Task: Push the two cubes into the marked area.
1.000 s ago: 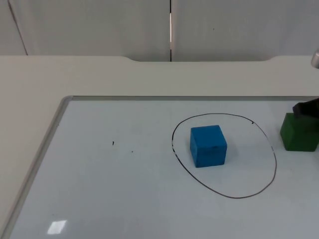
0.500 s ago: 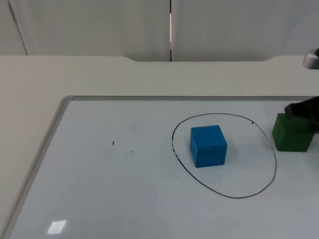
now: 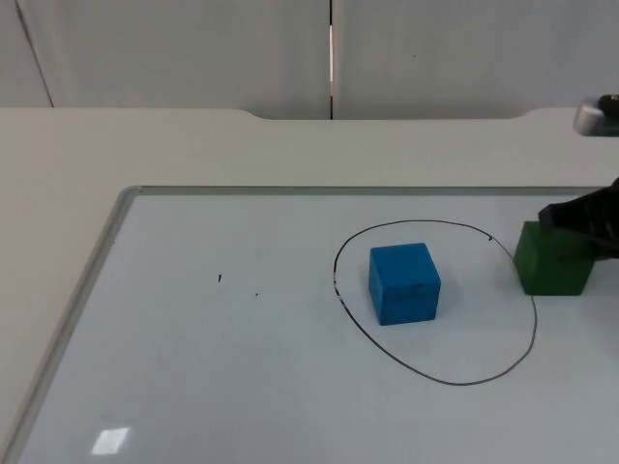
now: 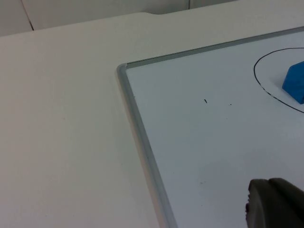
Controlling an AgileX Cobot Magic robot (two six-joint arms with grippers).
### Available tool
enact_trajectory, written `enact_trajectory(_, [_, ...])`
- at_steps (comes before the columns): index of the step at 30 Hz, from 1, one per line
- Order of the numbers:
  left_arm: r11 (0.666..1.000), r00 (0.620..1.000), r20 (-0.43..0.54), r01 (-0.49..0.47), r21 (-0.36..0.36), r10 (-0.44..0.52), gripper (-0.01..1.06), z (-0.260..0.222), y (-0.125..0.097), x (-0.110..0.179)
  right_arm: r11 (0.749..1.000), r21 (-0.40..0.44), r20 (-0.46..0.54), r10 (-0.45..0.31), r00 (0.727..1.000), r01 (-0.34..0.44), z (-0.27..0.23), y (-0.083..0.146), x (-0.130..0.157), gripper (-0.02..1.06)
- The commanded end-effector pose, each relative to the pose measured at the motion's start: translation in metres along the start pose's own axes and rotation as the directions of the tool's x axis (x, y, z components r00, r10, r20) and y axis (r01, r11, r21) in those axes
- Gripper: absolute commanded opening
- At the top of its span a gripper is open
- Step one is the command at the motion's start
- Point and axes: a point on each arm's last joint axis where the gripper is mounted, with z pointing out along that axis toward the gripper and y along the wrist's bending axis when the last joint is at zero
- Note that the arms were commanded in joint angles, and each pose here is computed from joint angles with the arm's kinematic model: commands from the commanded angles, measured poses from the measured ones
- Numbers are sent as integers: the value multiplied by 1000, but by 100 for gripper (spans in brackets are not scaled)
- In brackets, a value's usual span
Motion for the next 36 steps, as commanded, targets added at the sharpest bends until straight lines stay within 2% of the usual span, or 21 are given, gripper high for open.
enact_trajectory(1, [1000,1000,-1,6,-1,-6,0,0,0,1,1000,-15,23,-11,1000,11,-1,8,-2,0])
enact_trajectory(14, [1000,1000,-1,6,-1,-6,0,0,0,1,996,-63,56,-64,996,67,-2,37,0,0])
enact_trajectory(27, [1000,1000,-1,6,-1,-6,0,0,0,1,995,-72,79,-62,995,68,-2,41,-1,0])
enact_trajectory(36, [1000,1000,-1,6,-1,-6,0,0,0,1,997,-75,71,-26,997,31,-2,42,-1,0])
